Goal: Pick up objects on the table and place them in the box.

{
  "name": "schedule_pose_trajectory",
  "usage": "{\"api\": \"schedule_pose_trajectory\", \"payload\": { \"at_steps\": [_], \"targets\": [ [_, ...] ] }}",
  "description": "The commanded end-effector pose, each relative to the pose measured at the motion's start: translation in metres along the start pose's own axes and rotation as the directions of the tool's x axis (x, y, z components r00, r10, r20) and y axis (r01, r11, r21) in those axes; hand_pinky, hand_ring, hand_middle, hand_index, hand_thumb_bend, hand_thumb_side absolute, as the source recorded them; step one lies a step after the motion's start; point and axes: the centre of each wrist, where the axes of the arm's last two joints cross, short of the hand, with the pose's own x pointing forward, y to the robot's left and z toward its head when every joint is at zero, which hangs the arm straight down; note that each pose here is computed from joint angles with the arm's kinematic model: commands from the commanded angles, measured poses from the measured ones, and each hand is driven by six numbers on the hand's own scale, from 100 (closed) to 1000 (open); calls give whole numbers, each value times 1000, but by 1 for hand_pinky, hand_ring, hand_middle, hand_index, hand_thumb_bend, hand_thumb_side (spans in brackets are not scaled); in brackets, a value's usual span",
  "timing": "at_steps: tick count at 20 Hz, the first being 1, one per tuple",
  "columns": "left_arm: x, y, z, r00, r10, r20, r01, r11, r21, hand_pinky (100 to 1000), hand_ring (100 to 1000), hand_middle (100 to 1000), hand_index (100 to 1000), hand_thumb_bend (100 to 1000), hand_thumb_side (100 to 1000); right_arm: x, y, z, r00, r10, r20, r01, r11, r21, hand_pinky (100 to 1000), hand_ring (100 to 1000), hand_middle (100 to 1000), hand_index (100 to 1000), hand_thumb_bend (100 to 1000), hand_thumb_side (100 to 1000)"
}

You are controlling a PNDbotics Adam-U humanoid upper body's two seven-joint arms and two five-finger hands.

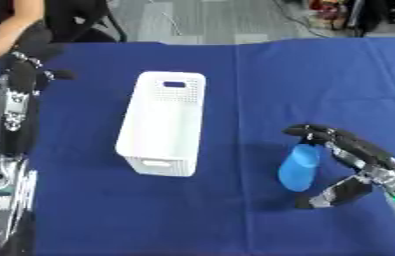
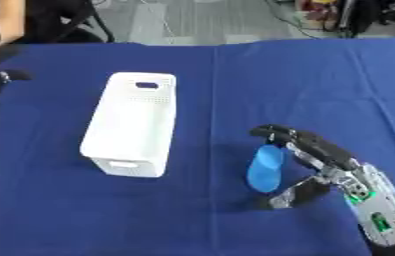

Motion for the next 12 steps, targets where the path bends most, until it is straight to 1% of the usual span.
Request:
{"api": "schedule_pose_trajectory", "payload": {
  "at_steps": [1, 5, 7, 12],
  "targets": [
    [6, 1, -6, 999, -2, 32, 3, 1000, -9, 647, 848, 983, 898, 1000, 914, 0, -6, 2, 1000, 23, 1, -23, 1000, 1, 541, 649, 870, 956, 789, 464],
    [6, 1, -6, 999, 0, 32, 1, 1000, -10, 647, 846, 982, 898, 1000, 914, 0, -6, 2, 999, 32, -2, -32, 999, 7, 476, 592, 844, 920, 782, 436],
    [6, 1, -6, 999, 1, 32, 0, 1000, -11, 646, 846, 982, 898, 1000, 914, 1, -6, 2, 999, 37, -2, -37, 999, 9, 423, 544, 818, 890, 776, 422],
    [6, 0, -6, 999, 2, 33, -1, 1000, -13, 646, 846, 981, 898, 1000, 914, 1, -6, 2, 999, 39, -4, -39, 999, 12, 331, 467, 767, 847, 761, 402]
  ]
}}
